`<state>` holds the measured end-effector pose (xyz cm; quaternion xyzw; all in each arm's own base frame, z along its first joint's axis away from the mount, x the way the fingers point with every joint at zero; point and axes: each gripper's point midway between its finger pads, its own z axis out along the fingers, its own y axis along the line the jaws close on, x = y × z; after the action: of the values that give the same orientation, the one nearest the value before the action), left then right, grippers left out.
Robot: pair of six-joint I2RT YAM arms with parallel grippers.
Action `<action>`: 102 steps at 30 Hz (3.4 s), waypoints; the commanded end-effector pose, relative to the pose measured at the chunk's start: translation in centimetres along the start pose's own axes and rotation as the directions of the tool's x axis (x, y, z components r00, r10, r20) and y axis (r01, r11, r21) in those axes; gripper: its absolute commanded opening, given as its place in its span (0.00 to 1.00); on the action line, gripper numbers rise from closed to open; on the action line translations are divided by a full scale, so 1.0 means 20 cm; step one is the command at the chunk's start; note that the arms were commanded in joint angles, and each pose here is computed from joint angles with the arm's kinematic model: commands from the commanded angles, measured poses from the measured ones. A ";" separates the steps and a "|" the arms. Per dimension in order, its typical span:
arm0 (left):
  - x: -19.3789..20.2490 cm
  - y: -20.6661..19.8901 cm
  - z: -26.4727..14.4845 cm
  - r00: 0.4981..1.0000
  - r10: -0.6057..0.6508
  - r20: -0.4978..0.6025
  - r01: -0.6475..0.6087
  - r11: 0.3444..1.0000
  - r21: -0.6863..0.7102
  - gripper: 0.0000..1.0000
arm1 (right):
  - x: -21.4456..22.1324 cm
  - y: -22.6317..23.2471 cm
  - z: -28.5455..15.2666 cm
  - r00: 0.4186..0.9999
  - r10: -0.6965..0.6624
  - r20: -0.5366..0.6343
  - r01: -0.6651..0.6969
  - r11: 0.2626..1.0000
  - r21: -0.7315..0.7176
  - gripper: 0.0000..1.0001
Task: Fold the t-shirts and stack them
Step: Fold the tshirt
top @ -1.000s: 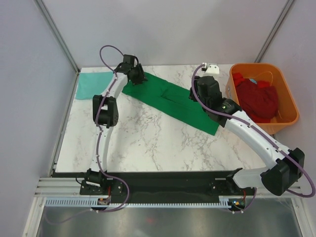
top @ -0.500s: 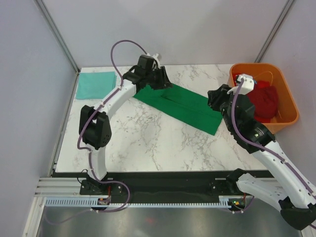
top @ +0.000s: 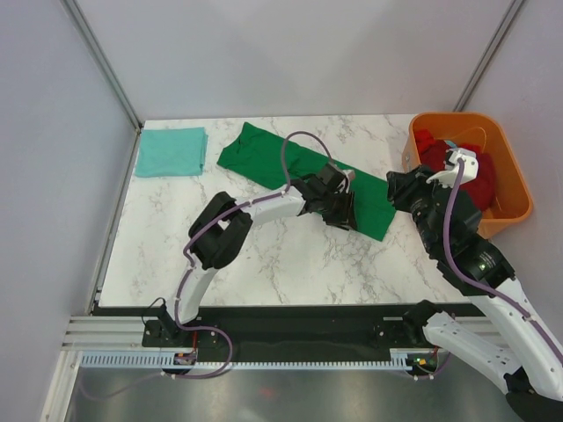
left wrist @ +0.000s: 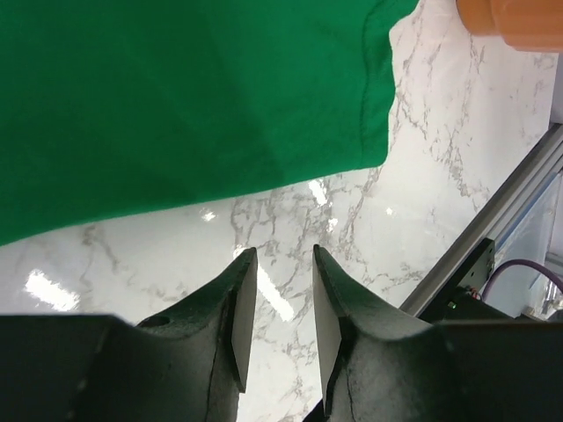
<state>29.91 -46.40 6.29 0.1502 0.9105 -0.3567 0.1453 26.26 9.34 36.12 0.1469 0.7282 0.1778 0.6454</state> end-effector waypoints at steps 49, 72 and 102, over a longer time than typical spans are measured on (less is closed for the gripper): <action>0.52 0.40 -0.15 0.998 -0.061 -0.036 0.049 0.963 -0.266 0.12 | 0.02 -0.07 0.02 0.998 -0.061 -0.028 0.063 0.994 0.089 0.40; 0.67 0.68 -0.89 0.973 -0.187 0.138 0.227 0.889 -0.398 0.39 | 1.06 0.29 0.65 0.734 -0.319 -0.599 0.140 0.935 -0.327 0.46; -0.65 1.57 -0.94 0.868 -0.241 0.434 0.438 0.783 -0.441 0.38 | 1.53 0.26 2.04 0.831 -0.288 -0.477 0.089 0.913 -0.397 0.61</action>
<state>48.63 -13.83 4.06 -0.1571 0.9465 -0.1414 0.2440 59.87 29.36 3.67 -0.1065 0.8808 0.2335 0.3979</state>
